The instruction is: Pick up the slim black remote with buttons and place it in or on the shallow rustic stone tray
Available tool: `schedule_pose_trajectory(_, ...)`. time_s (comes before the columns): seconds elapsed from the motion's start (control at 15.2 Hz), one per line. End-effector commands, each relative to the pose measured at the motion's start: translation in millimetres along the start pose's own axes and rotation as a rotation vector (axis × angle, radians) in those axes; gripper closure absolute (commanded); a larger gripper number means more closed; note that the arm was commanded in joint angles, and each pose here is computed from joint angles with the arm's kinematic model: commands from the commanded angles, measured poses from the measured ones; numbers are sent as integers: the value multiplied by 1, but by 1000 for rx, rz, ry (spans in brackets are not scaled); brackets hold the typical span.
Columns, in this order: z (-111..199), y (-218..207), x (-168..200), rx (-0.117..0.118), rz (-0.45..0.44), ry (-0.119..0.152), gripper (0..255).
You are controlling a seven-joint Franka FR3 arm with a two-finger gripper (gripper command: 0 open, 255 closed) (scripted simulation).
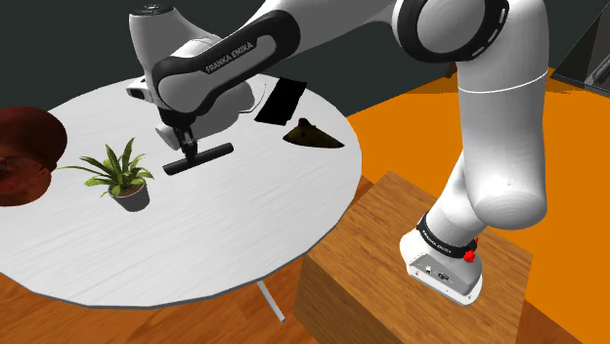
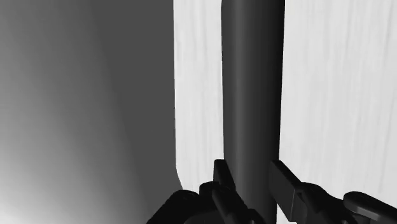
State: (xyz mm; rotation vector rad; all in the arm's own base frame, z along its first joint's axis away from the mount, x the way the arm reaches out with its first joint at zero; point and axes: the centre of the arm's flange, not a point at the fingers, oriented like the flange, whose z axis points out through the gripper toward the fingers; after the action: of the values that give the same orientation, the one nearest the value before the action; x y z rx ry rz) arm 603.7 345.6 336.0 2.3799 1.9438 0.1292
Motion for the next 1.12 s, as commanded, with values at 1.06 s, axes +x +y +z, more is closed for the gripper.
schedule_pose_trajectory(1.06, -31, 2, -4, 23, -4, -14, 255)
